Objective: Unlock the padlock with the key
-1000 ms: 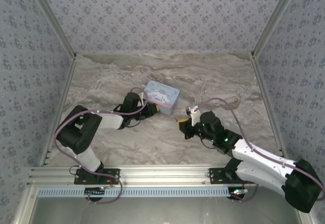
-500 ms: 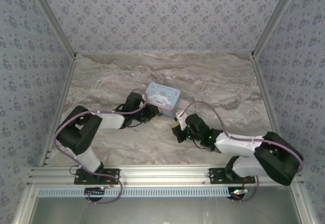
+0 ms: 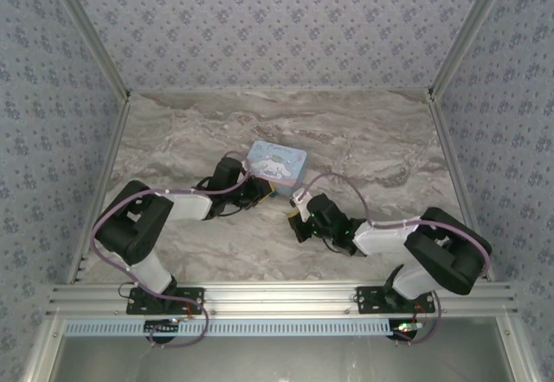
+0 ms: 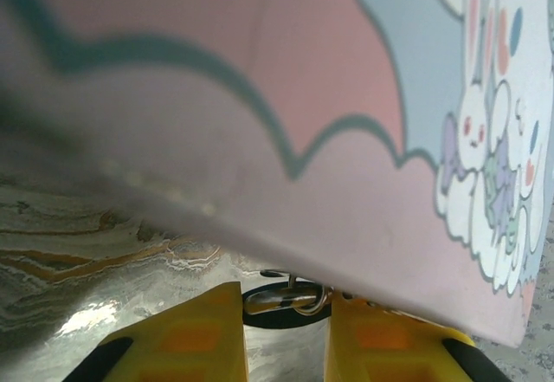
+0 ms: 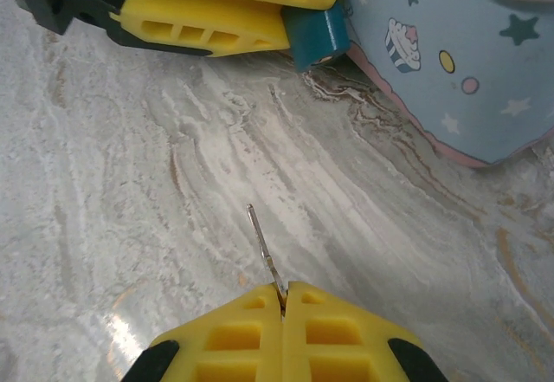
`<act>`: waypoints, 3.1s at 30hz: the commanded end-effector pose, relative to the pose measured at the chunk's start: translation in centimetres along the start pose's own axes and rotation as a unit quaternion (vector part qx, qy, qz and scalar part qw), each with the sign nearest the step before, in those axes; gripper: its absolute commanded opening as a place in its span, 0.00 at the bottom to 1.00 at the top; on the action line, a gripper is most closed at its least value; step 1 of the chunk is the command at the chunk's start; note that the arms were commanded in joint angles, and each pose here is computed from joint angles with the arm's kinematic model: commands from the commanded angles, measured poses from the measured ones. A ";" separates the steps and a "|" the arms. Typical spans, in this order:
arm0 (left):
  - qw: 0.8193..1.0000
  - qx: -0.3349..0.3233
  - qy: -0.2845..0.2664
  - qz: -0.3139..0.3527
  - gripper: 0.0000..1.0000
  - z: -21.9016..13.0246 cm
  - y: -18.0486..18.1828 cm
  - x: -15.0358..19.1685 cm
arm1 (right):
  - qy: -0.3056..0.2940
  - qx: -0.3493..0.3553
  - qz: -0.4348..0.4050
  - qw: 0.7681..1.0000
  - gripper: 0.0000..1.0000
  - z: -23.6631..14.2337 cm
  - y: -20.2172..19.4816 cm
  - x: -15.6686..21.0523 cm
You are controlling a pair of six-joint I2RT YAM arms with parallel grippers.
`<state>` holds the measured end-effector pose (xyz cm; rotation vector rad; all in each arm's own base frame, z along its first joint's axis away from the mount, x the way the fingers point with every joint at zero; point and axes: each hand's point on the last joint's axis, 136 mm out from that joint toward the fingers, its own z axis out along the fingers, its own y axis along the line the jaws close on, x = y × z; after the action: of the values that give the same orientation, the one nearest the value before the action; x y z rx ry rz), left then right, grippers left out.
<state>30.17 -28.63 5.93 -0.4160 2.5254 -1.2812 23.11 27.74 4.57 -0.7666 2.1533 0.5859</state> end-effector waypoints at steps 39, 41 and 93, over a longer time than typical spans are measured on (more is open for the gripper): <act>0.999 0.012 0.029 -0.007 0.22 -1.0 -2.0 1.4 | -0.047 -0.007 0.001 0.999 0.00 3.7 -1.2 -3.3; 1.000 0.012 0.028 -0.008 0.22 -1.0 -2.0 1.3 | -0.049 -0.009 0.003 0.999 0.00 3.7 -1.2 -3.3; 0.999 0.012 0.030 -0.013 0.22 -0.8 -1.5 1.6 | -0.068 -0.031 0.019 0.997 0.00 3.9 -0.8 -4.7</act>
<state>28.92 -28.61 6.31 -0.4432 2.5724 -1.2888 27.36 29.95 4.29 -0.7096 2.0879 0.6581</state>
